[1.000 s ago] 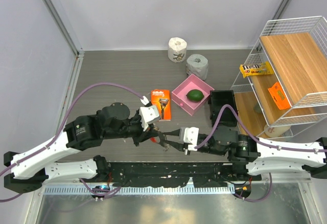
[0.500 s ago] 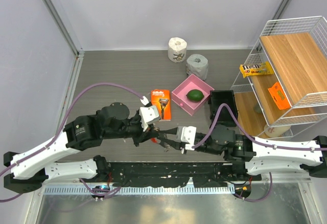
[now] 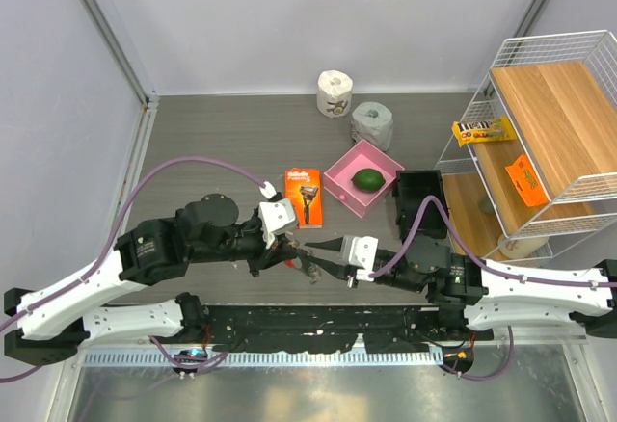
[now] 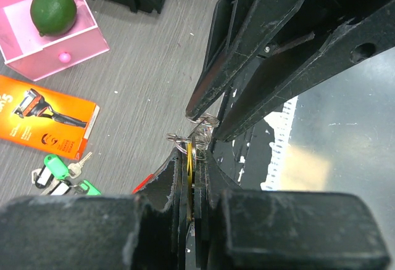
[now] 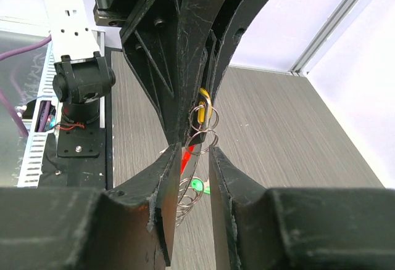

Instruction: Remove the keys from the keyring

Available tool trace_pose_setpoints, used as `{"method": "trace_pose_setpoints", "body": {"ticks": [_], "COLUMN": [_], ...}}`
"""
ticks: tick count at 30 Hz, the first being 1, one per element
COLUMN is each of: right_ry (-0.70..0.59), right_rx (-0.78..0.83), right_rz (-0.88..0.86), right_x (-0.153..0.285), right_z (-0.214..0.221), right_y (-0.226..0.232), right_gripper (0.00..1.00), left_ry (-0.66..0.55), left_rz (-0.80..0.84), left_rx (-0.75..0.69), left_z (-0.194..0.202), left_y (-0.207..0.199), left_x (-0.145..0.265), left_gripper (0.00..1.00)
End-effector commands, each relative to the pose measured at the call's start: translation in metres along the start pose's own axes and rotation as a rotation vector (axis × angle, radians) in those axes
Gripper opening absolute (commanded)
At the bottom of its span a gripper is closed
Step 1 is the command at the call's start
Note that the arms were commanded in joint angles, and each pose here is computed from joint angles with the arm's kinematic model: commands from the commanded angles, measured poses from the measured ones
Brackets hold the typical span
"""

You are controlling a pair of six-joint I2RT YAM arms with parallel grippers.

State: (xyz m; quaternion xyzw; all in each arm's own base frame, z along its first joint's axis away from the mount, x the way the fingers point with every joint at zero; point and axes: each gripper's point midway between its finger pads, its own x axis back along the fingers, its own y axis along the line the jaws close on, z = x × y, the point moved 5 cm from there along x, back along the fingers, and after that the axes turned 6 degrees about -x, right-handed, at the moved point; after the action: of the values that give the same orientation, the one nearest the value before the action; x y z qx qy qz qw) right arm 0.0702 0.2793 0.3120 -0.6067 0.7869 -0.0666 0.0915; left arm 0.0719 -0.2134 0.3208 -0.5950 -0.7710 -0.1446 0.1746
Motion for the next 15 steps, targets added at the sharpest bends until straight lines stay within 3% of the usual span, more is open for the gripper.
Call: {"method": "trace_pose_setpoints", "body": {"ticks": [1,15], "right_ry": [-0.052,-0.056], "right_rx": [-0.004,0.019], "right_rz": [0.018,0.002], "right_x": [-0.005,-0.017], "right_z": [-0.012,-0.017], "right_y": [-0.004,-0.004], "right_gripper": [0.31,0.26], "left_ry": [-0.104,-0.083], "left_rz": [0.016,0.073], "left_rx": [-0.012,-0.008], "left_z": [-0.024,-0.020], "left_y": [-0.003,-0.010], "left_x": [0.007,0.003], "left_gripper": [0.00,0.00]}}
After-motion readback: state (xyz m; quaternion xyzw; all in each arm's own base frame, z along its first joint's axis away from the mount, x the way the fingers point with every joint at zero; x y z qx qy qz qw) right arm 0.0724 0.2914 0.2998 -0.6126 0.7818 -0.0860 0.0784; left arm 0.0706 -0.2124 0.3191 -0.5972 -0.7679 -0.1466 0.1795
